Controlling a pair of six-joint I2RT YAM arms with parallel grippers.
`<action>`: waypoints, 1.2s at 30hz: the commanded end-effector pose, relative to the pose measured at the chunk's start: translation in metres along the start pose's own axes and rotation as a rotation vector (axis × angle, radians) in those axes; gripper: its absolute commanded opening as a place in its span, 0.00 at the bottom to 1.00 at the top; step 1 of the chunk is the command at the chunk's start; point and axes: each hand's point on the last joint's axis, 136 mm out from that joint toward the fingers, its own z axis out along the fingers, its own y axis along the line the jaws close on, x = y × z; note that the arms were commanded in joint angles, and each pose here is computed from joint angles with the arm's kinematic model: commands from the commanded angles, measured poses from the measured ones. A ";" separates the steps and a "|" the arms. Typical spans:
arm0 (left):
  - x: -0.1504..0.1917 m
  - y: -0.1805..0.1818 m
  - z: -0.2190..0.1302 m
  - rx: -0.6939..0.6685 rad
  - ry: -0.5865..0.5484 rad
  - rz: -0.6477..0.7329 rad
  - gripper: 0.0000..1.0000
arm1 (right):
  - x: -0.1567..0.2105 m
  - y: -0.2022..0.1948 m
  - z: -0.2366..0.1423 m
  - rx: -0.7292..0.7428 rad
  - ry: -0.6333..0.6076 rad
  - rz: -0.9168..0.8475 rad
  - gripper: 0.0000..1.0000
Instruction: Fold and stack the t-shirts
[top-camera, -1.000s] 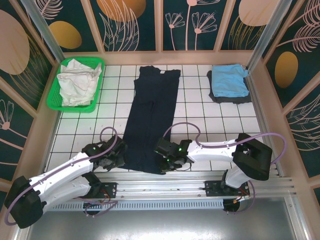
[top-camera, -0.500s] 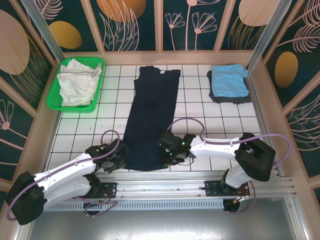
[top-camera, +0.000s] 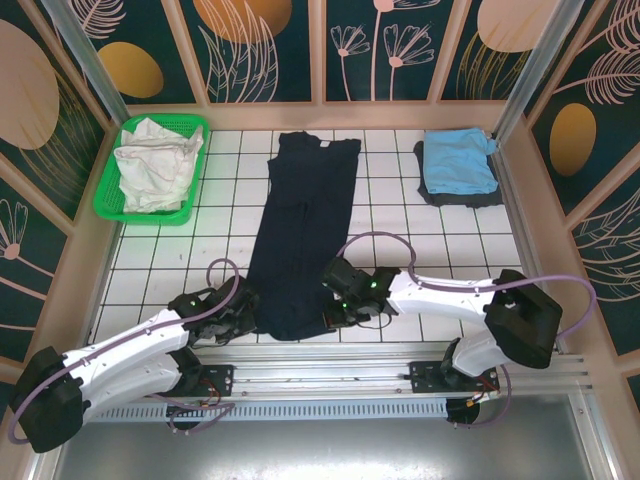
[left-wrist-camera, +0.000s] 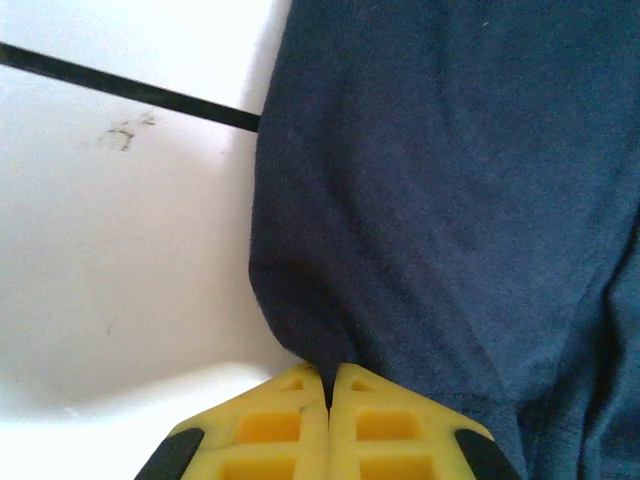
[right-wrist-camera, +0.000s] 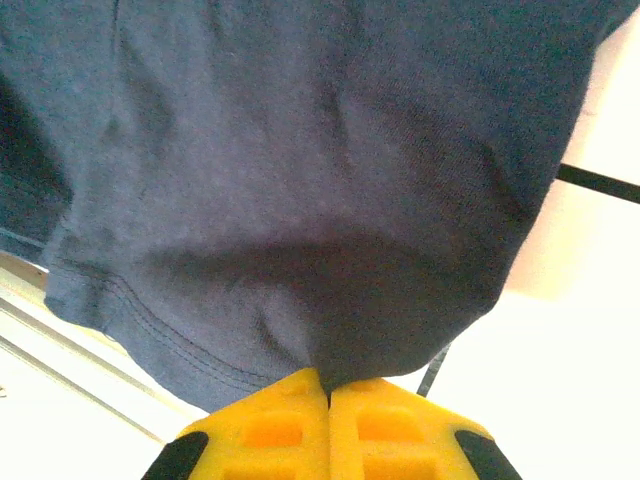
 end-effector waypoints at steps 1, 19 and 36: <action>-0.014 -0.032 -0.021 0.090 -0.043 0.035 0.00 | -0.002 -0.013 -0.014 0.050 -0.024 -0.009 0.04; -0.202 -0.128 -0.037 -0.105 -0.409 0.202 0.00 | -0.180 -0.053 -0.068 0.036 -0.315 0.012 0.01; -0.311 -0.140 0.053 -0.153 -0.271 0.190 0.00 | -0.289 -0.132 -0.030 -0.016 -0.231 0.121 0.01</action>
